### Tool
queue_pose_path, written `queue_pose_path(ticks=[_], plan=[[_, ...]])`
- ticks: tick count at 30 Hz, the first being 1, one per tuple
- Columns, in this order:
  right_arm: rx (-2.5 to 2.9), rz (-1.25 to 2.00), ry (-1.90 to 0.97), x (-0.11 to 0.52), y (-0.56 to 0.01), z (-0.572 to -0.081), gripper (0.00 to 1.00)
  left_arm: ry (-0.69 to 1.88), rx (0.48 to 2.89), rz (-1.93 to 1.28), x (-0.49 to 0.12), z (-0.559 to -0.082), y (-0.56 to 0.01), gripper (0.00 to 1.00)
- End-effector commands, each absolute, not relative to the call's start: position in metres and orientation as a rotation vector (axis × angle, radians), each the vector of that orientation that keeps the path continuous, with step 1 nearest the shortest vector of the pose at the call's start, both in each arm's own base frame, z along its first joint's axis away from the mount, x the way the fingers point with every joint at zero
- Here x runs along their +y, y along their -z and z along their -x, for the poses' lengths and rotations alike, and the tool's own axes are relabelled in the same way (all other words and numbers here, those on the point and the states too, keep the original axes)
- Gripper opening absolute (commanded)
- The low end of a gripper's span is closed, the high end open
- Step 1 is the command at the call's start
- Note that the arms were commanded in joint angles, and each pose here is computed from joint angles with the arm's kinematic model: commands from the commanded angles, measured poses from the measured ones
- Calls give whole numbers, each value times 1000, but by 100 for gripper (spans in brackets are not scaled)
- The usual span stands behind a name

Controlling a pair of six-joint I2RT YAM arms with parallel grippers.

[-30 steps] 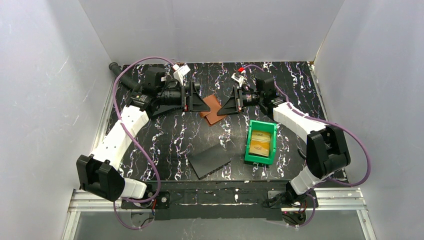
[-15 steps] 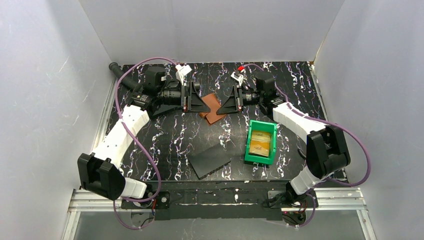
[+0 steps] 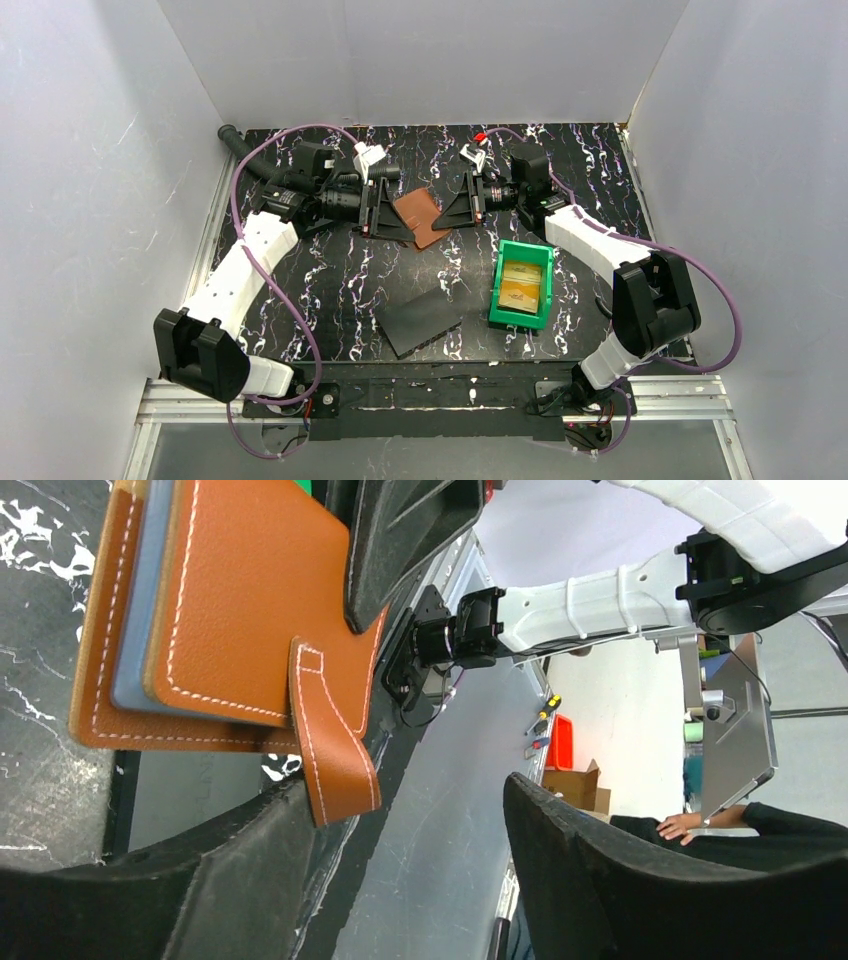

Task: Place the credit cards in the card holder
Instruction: Close the card holder at the center of the board.

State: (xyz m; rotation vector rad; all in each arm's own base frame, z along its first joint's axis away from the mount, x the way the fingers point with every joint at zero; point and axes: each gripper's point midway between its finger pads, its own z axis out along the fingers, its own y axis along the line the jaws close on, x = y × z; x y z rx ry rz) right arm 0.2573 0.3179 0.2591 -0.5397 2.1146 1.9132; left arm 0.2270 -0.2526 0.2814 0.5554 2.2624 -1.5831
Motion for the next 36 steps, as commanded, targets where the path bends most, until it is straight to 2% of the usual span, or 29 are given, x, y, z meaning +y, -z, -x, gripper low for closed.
queue_pose_path(ticks=[1,8,12,16,18,20,24,25,29,36], plan=[[2023,624,-1893,315,-281,-257,1,1553,2289,-572,-247,-215,-283,62],[2017,652,-1906,310,-287,-245,1,1330,2436,-521,-232,-229,-252,47],[2003,674,-1922,307,-296,-237,1,1067,2527,-483,-211,-241,-225,45],[1972,686,-1952,305,-309,-232,1,971,2561,-454,-202,-246,-211,45],[1969,702,-1966,305,-311,-229,1,961,2537,-445,-201,-247,-216,49],[1972,728,-1971,304,-311,-227,1,1023,2456,-438,-205,-245,-233,59],[1967,770,-1950,304,-307,-229,1,1276,2244,-299,-208,-246,-289,95],[1958,779,-1947,305,-308,-229,1,1336,2229,-247,-211,-246,-299,98],[1917,826,-1945,308,-312,-228,1,1534,2251,-12,-225,-258,-311,98],[1903,875,-1953,318,-311,-224,1,1511,2243,93,-233,-277,-312,98]])
